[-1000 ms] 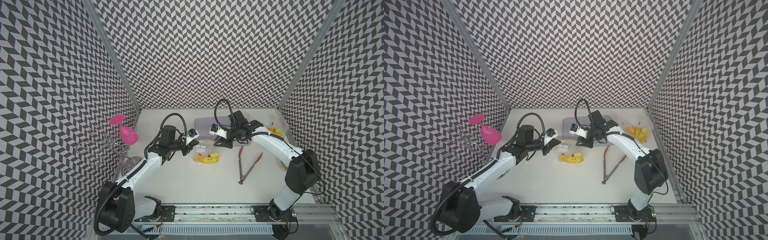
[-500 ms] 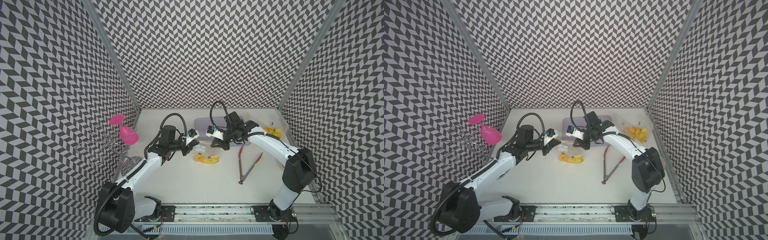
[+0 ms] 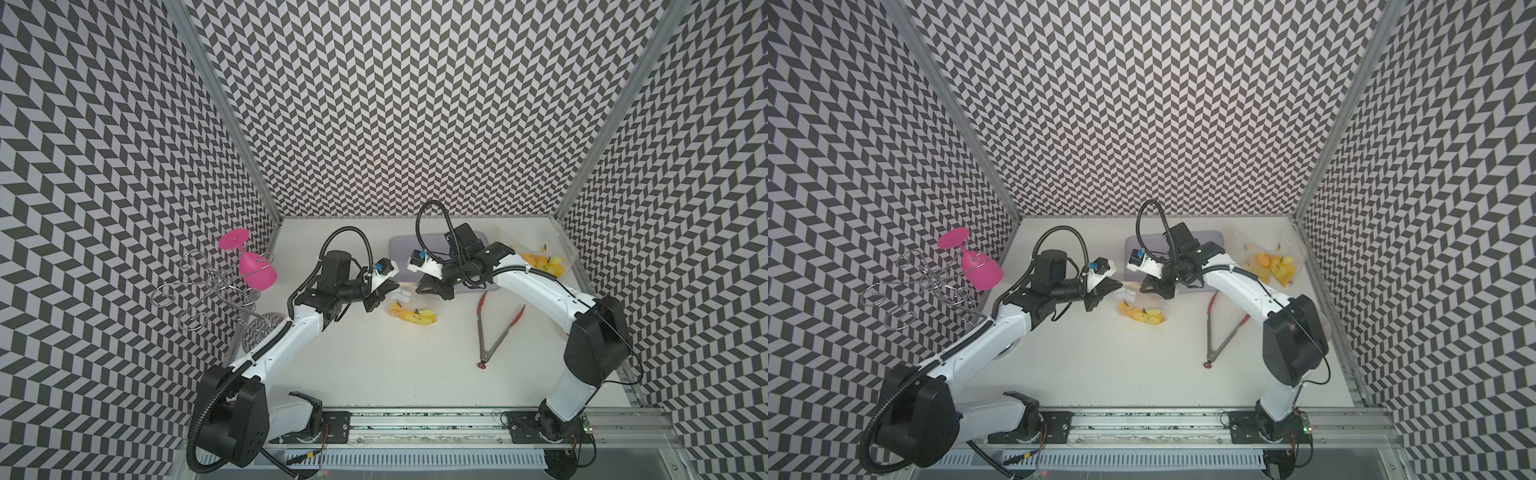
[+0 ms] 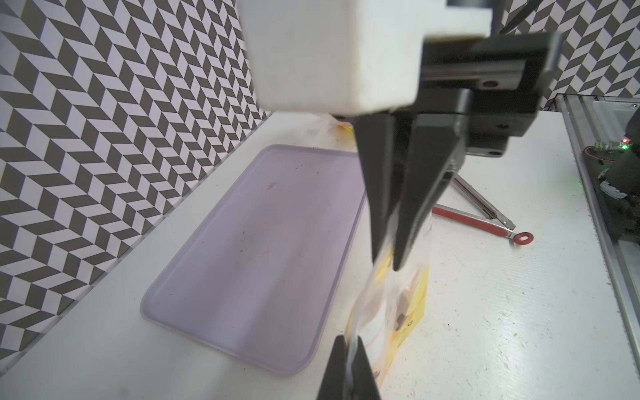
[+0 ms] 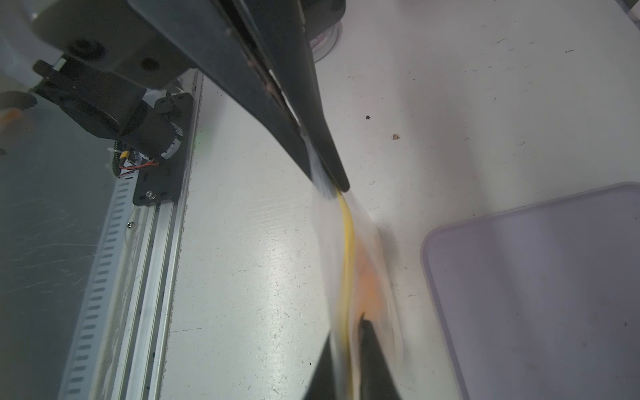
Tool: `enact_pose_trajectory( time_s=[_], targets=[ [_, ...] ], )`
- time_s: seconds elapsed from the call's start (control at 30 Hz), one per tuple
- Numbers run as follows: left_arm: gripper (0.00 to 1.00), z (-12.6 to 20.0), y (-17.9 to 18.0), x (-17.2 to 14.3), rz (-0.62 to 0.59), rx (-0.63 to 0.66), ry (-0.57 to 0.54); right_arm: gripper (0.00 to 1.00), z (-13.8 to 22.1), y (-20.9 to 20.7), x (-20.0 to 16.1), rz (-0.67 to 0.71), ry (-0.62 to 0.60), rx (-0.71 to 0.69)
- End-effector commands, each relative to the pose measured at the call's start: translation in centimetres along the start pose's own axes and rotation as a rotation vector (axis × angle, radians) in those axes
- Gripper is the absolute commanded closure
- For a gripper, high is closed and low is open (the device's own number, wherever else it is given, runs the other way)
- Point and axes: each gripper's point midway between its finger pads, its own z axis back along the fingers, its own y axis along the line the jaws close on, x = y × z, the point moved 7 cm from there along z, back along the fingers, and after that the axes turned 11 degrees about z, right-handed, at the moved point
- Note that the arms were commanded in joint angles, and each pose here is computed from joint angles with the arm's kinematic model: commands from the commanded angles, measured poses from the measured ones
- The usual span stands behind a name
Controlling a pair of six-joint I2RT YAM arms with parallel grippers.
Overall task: Put the cookies into a resealable bag to prevent moisture
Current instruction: Close the ziploc bag at the center of the board.
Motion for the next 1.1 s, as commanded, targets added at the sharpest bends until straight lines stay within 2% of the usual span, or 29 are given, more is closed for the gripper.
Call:
enact_pose_trajectory(
  time_s=[0.0,0.03,0.07,0.1,0.13,0.17,0.23,0.27,0.3,0.33,0.37,0.4,0.43,0.47,0.5,0.53,0.6,0.63,0.67,0.7,0.73,0.8,0.83,0.9,0.93,0.97,1.0,1.03,1.07],
  targets=[
    [1.0,0.2,-0.7,0.7,-0.042,-0.029,-0.029,0.69,-0.2,-0.4,1.9,0.048,-0.075,0.005],
    [1.0,0.2,-0.7,0.7,-0.041,-0.028,-0.029,0.92,-0.2,-0.4,1.9,0.047,-0.073,0.009],
    [1.0,0.2,-0.7,0.7,-0.042,-0.028,-0.029,1.0,-0.3,-0.3,1.9,0.049,-0.071,0.014],
    [1.0,0.2,-0.7,0.7,-0.042,-0.03,-0.028,1.0,-0.3,-0.3,1.9,0.049,-0.072,0.013],
    [1.0,0.2,-0.7,0.6,-0.04,-0.03,-0.027,0.83,-0.3,-0.3,2.1,0.05,-0.077,0.009],
    [1.0,0.2,-0.7,0.7,-0.042,-0.03,-0.028,0.77,-0.3,-0.4,2.1,0.046,-0.079,0.003],
    [1.0,0.2,-0.8,0.7,-0.042,-0.032,-0.028,0.97,-0.3,-0.4,2.2,0.05,-0.086,-0.004],
    [1.0,0.2,-0.8,0.7,-0.043,-0.033,-0.028,0.96,-0.3,-0.4,2.3,0.053,-0.087,-0.009],
    [1.0,0.2,-0.8,0.7,-0.044,-0.035,-0.028,0.79,-0.4,-0.5,2.4,0.053,-0.089,-0.014],
    [1.0,0.3,-0.8,0.7,-0.047,-0.038,-0.03,0.7,-0.3,-0.5,2.4,0.053,-0.093,-0.017],
    [1.0,0.3,-0.9,0.7,-0.045,-0.043,-0.03,0.76,-0.4,-0.4,2.5,0.056,-0.097,-0.015],
    [1.0,0.2,-0.9,0.7,-0.046,-0.048,-0.031,0.91,-0.5,-0.4,2.6,0.057,-0.096,-0.014],
    [1.0,0.3,-1.0,0.8,-0.048,-0.054,-0.033,0.96,-0.6,-0.4,2.6,0.059,-0.092,-0.011],
    [1.0,0.3,-1.0,0.9,-0.051,-0.058,-0.036,0.92,-0.7,-0.3,2.7,0.063,-0.092,-0.01],
    [1.0,0.3,-1.1,0.9,-0.051,-0.066,-0.036,0.75,-0.9,-0.3,2.7,0.064,-0.091,-0.009],
    [1.0,0.2,-1.2,0.8,-0.05,-0.073,-0.035,0.73,-1.0,-0.3,2.7,0.065,-0.093,-0.007],
    [1.0,0.2,-1.3,0.9,-0.054,-0.082,-0.037,0.98,-1.1,-0.2,3.0,0.072,-0.098,-0.001],
    [1.0,0.2,-1.3,1.0,-0.052,-0.084,-0.036,1.0,-1.2,-0.1,3.2,0.079,-0.1,0.002],
    [1.0,0.2,-1.3,1.0,-0.054,-0.089,-0.036,0.93,-1.3,-0.1,3.3,0.084,-0.105,0.002],
    [1.0,0.2,-1.4,1.0,-0.052,-0.094,-0.033,0.79,-1.3,-0.2,3.5,0.084,-0.111,-0.001],
    [1.0,0.2,-1.3,1.0,-0.052,-0.094,-0.033,0.8,-1.4,-0.1,3.6,0.085,-0.118,0.002],
    [1.0,0.1,-1.3,0.9,-0.051,-0.097,-0.031,1.0,-1.6,0.0,3.8,0.089,-0.121,0.015],
    [1.0,0.1,-1.4,1.0,-0.052,-0.097,-0.032,1.0,-1.6,0.0,3.9,0.093,-0.123,0.022],
    [1.0,0.1,-1.4,1.0,-0.052,-0.098,-0.032,0.81,-1.8,0.0,4.0,0.093,-0.129,0.024],
    [1.0,0.2,-1.4,1.0,-0.052,-0.098,-0.032,0.84,-1.8,0.0,4.1,0.093,-0.132,0.026],
    [1.0,0.1,-1.4,0.9,-0.051,-0.098,-0.031,0.97,-1.9,0.1,4.1,0.094,-0.132,0.031],
    [1.0,0.1,-1.5,0.9,-0.051,-0.101,-0.031,1.0,-1.9,0.1,4.1,0.093,-0.133,0.036],
    [1.0,0.1,-1.4,0.9,-0.053,-0.098,-0.032,1.0,-1.9,0.2,4.1,0.094,-0.136,0.039],
    [1.0,0.1,-1.5,0.9,-0.051,-0.101,-0.031,0.93,-1.8,0.1,4.1,0.095,-0.136,0.033]
  ],
)
